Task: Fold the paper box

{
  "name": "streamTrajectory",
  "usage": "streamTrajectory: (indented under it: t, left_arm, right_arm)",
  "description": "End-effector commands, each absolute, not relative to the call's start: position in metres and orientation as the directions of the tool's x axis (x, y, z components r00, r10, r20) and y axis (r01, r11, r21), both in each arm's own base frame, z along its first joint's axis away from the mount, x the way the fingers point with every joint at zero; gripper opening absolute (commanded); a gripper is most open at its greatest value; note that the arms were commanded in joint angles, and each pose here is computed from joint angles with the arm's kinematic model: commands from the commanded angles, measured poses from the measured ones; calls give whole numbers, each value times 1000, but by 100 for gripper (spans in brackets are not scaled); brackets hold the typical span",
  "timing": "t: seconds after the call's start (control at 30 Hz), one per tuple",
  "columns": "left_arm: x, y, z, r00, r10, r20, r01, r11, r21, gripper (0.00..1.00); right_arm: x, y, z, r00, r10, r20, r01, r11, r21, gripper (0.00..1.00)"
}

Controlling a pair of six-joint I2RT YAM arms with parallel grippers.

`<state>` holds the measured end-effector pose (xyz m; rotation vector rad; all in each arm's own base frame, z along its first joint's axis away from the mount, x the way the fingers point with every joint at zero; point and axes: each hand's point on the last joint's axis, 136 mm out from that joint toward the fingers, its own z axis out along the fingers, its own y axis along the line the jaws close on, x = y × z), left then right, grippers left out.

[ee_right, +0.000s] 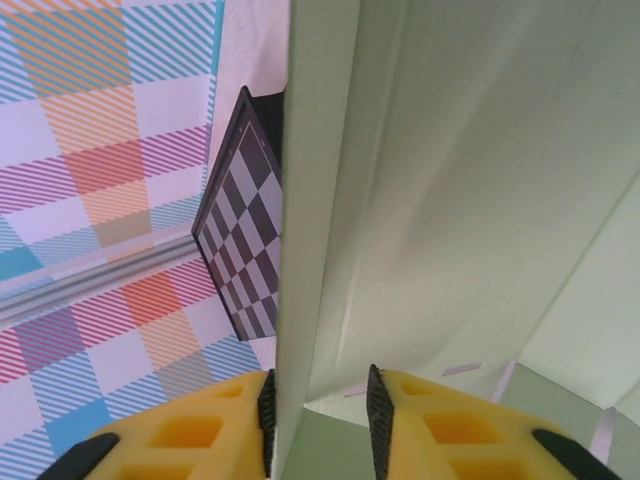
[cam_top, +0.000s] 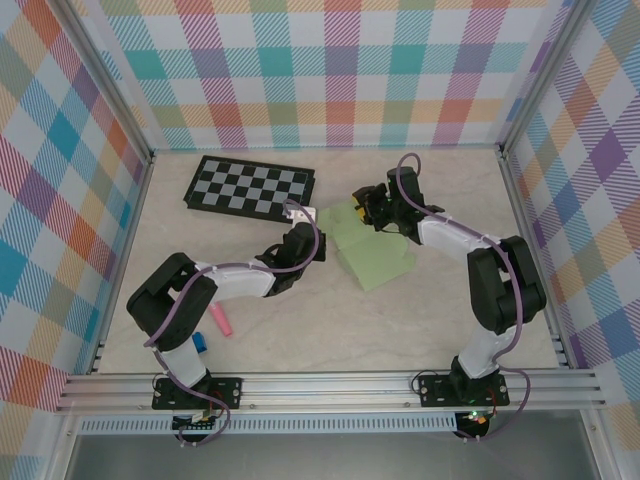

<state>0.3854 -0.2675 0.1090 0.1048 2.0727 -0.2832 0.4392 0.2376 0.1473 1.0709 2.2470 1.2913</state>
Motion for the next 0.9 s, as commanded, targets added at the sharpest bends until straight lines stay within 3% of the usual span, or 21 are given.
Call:
streamTrajectory:
  t: [0.0,0.1,0.43,0.67,0.77,0.87]
  left_arm:
    - [387,-270,131,-432,-69,-899,193,967,-168,0]
    - [389,-272,130,-426,-56,-903,202,967,-155,0]
    - [391,-277,117,-398,17,-917,219,973,-77,0]
    - [393,-272,111,-403,21,-915,188,980,-61,0]
    - [394,-272,105,-424,31,-905,179,983,-50,0]
    - [390,-282,103,-431,48,-901,242,968,-64,21]
  right_arm:
    - [447,238,140,-638,764,97,451,269,851,25]
    - [448,238,136,-636,765,101,452,263,852,21]
    - [452,246,143,-650,744,152,456,222,862,26]
    - [455,243,140,-641,754,144,455,223,862,9]
    - [455,238,139,-636,764,111,436,237,868,7]
    - [458,235,138,-647,762,31,365,274,890,6]
